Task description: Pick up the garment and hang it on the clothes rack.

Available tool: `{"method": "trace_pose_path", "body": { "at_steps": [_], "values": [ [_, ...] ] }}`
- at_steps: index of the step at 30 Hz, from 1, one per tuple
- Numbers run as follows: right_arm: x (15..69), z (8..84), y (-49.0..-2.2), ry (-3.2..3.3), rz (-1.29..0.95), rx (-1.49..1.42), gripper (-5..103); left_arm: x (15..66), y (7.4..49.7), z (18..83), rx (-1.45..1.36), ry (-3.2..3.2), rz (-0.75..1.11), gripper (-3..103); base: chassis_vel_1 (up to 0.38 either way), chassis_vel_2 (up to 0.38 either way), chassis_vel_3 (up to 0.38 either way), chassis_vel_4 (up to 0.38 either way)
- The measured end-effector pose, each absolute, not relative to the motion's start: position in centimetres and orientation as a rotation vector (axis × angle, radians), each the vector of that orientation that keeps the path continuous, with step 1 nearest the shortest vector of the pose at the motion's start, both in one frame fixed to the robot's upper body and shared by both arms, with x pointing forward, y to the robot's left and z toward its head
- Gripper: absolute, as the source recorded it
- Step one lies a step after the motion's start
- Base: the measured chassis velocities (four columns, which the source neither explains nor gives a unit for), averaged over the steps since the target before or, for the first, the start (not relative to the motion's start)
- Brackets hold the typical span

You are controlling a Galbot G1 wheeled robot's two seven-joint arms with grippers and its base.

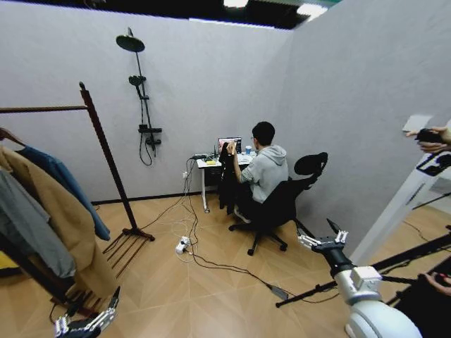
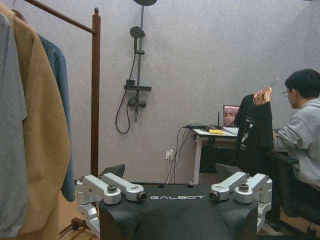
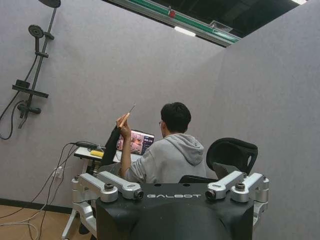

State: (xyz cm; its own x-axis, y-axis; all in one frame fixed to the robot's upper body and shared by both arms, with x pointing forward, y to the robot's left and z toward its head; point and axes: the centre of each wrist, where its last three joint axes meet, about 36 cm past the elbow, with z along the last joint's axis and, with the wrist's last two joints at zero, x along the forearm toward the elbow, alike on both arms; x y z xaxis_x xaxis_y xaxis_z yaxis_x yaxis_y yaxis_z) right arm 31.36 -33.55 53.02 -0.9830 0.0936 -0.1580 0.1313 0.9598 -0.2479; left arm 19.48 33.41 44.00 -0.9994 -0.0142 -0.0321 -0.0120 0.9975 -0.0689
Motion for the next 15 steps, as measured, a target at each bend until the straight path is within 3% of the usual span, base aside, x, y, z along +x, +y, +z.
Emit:
{"method": "trace_pose_path", "body": {
  "at_steps": [15],
  "values": [
    [31.87,53.13,-33.05,2.979,-0.389,0.152,100,19.48,33.41,44.00,-0.021,3.107,-0.107,100,0.196,-0.054,-0.058,0.185]
  ]
}}
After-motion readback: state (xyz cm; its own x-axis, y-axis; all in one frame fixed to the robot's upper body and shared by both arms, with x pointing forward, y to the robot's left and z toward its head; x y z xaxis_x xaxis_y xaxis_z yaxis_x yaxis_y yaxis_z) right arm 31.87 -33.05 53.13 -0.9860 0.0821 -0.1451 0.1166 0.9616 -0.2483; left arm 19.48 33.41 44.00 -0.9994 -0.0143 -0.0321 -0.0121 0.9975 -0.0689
